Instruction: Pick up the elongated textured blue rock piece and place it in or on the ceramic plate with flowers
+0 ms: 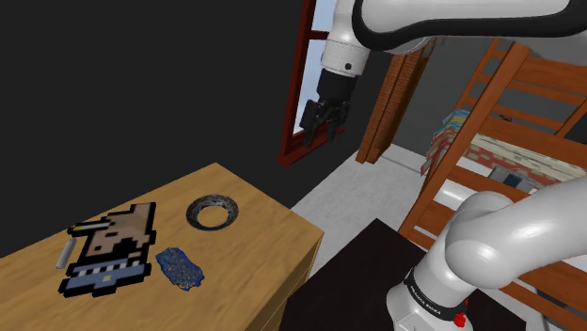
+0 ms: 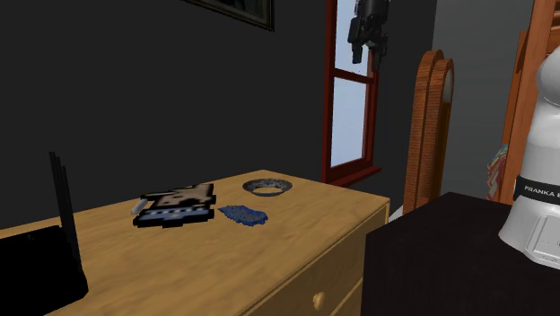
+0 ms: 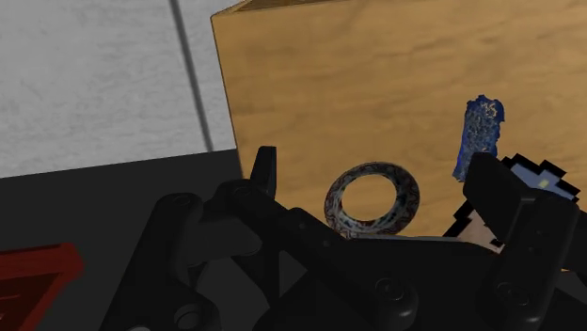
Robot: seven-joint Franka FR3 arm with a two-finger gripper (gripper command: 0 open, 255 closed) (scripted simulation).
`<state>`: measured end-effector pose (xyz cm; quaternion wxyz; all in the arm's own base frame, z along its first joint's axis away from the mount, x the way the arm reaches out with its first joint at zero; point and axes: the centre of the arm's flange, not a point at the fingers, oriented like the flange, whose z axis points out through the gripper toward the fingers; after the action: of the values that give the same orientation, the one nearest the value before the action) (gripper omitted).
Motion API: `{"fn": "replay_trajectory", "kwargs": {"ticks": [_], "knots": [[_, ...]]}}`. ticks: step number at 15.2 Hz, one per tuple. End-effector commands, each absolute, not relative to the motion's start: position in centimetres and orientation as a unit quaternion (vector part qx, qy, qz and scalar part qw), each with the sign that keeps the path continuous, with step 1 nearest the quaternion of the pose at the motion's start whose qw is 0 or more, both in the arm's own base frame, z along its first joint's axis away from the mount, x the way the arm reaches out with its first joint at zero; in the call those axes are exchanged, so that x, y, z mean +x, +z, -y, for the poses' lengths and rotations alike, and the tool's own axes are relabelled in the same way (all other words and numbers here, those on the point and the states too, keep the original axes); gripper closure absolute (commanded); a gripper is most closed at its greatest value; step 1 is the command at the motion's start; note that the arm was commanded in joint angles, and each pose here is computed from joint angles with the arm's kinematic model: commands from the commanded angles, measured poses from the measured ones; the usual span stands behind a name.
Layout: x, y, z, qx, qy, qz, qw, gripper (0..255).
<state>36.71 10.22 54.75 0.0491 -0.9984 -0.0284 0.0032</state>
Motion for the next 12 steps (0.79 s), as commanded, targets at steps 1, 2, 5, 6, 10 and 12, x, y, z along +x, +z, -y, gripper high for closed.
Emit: {"fn": "replay_trajectory", "kwargs": {"ticks": [1, 2, 5, 6, 10, 12], "knots": [[38.4, 53.4, -12.4, -0.998, 0.012, 0.029, 0.046, 0], [39.1, 52.7, -13.4, -0.998, 0.016, 0.029, 0.044, 0], [41.2, 50.4, -16.4, -0.998, 0.029, 0.029, 0.038, 0], [41.8, 49.7, -17.4, -0.998, 0.034, 0.029, 0.036, 0], [44.5, 46.5, -21.4, -0.998, 0.051, 0.03, 0.029, 0], [45.7, 44.9, -23.4, -0.997, 0.06, 0.03, 0.025, 0]]}}
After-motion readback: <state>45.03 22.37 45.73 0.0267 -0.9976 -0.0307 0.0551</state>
